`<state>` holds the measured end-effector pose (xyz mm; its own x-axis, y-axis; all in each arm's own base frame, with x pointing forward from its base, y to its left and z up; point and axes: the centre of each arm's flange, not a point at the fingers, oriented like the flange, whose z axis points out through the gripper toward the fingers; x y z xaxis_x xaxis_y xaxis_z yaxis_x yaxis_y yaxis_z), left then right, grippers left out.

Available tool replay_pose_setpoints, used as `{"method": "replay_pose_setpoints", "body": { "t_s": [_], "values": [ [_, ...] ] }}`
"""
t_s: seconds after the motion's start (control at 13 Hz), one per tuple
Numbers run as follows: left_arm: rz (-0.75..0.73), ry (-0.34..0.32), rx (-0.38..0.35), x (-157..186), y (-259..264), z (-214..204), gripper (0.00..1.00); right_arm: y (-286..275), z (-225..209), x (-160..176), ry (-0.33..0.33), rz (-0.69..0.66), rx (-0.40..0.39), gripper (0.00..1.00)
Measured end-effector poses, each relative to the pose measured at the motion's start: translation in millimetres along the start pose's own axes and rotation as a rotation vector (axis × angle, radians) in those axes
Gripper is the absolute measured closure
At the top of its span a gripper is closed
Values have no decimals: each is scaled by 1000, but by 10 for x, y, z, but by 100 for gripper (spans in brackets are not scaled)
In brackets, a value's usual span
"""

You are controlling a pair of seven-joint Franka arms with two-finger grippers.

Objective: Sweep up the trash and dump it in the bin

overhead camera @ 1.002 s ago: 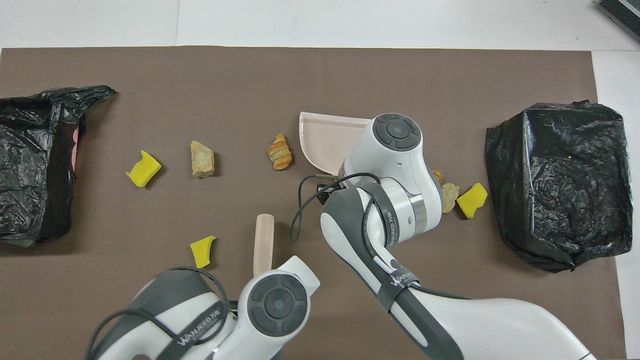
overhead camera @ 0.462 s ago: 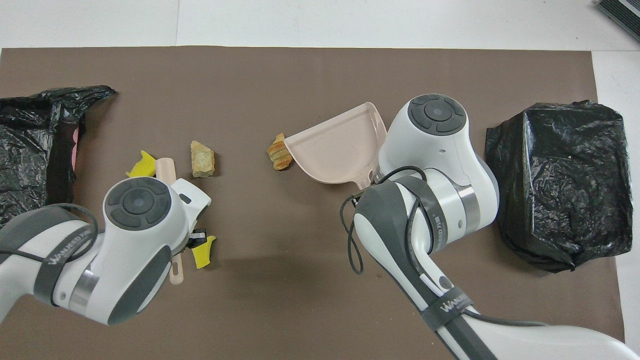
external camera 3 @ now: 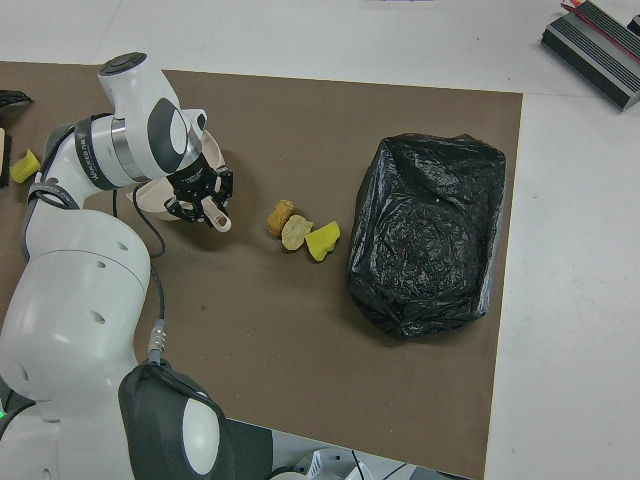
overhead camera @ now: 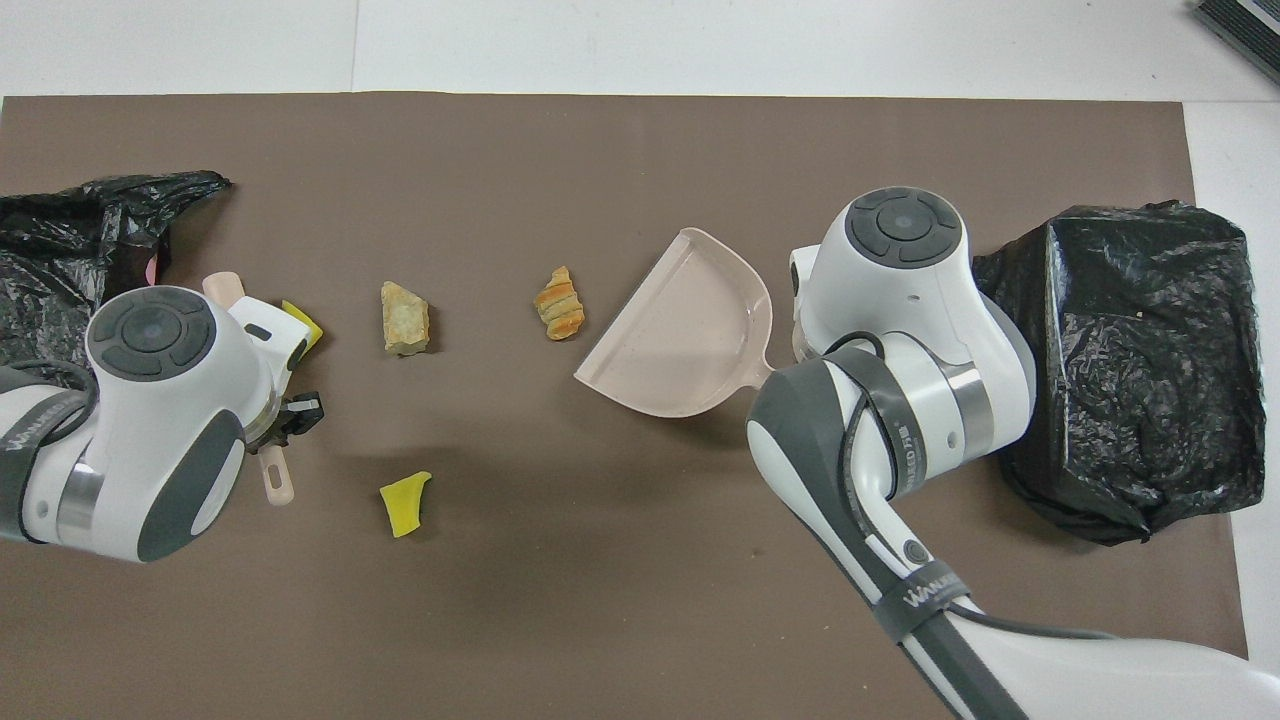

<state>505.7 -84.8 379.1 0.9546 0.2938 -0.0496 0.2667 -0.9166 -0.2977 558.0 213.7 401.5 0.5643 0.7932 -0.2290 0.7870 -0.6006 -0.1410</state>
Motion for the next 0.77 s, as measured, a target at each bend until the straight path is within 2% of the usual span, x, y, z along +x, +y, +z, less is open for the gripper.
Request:
{"method": "replay_pose_setpoints", "body": {
  "t_s": [0.23,0.46,0.77],
  "values": [
    [7,-21,8,108,114,250,74,-19,125,23,-26,-103,-32,67],
    [53,-9,-4,169,338,236,74,-32,251,155,1,-203,-60,67],
    [269,18,-94,-145,918,41,74,23,451,272,-6,-297,-76,67]
  ]
}}
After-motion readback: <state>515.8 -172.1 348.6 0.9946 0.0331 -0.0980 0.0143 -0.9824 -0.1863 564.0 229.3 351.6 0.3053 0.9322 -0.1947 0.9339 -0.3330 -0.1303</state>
